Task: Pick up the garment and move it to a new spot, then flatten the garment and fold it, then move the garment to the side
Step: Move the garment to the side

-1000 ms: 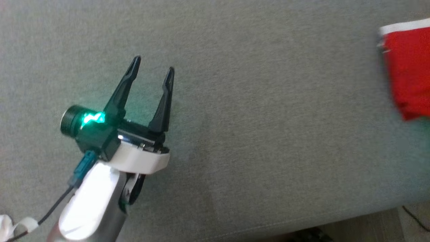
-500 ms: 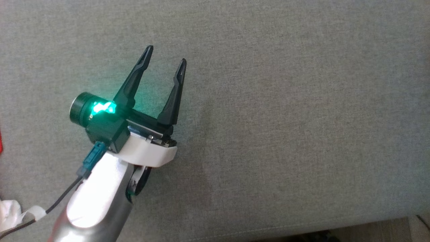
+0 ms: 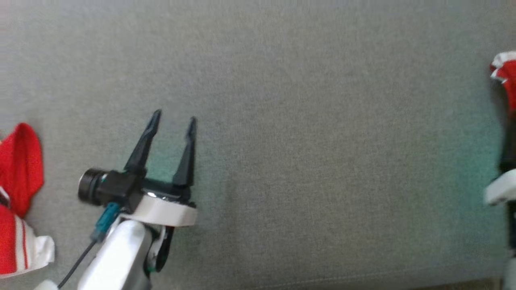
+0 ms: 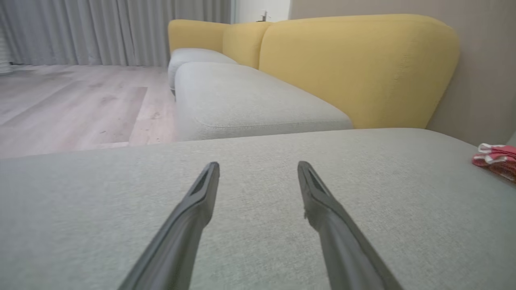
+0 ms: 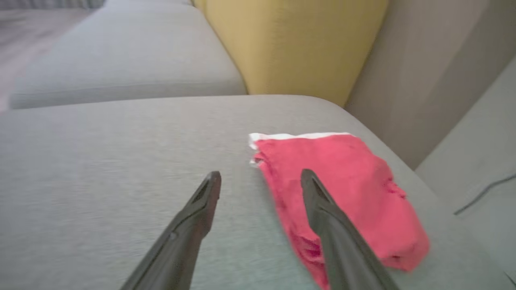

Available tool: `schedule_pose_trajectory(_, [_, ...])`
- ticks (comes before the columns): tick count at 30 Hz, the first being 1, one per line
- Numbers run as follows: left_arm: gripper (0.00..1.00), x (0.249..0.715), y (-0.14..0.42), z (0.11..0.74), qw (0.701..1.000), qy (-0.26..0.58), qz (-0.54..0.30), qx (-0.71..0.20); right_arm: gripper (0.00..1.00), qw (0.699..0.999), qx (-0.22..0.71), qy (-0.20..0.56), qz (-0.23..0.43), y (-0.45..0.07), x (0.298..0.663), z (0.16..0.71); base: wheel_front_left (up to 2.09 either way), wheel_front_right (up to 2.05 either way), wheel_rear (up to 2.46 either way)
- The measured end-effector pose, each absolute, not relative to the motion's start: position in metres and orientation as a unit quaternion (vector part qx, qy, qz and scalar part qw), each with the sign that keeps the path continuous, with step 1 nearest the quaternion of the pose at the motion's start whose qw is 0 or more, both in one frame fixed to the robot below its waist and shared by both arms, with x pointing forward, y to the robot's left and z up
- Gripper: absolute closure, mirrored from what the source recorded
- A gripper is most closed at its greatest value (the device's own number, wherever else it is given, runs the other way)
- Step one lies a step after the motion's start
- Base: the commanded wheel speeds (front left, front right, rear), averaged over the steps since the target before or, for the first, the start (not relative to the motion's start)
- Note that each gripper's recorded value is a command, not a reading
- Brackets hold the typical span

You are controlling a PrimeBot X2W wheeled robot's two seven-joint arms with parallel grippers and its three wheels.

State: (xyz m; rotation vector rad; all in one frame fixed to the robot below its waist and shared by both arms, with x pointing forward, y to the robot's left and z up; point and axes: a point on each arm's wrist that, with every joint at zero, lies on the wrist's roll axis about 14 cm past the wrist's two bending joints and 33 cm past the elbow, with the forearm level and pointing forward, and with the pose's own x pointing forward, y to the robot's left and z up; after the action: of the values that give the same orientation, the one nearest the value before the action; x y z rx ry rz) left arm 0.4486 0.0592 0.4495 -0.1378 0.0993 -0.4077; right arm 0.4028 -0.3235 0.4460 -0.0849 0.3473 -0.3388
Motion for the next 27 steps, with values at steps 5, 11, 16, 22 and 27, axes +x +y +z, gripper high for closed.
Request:
schedule_pose_trajectory(5, [0.0,0.434,0.098,0.462,0.988,0.044,-0.138,-0.06,0.0,0.99,-0.009,0.119,-0.069,-0.251,0.404,0.472,0.0,0.0,0.0])
schedule_pose_trajectory(11, [0.0,0.41,0.145,0.465,0.995,0.05,-0.062,-0.054,0.0,0.997,0.027,0.069,0.024,-0.187,0.406,0.497,0.0,0.0,0.0])
schedule_pose_trajectory(16, [0.0,0.387,0.178,0.467,0.997,0.054,-0.012,-0.054,0.0,0.996,0.045,0.027,0.075,-0.152,0.401,0.521,0.0,0.0,0.0])
schedule_pose_trajectory(22, [0.0,0.365,0.191,0.472,0.997,0.052,0.013,-0.054,0.0,0.993,0.061,0.008,0.099,-0.137,0.382,0.53,0.0,0.0,0.0])
schedule_pose_trajectory(27, [0.0,0.354,0.187,0.473,0.997,0.055,0.012,-0.06,0.0,0.993,0.067,0.015,0.093,-0.14,0.364,0.524,0.0,0.0,0.0])
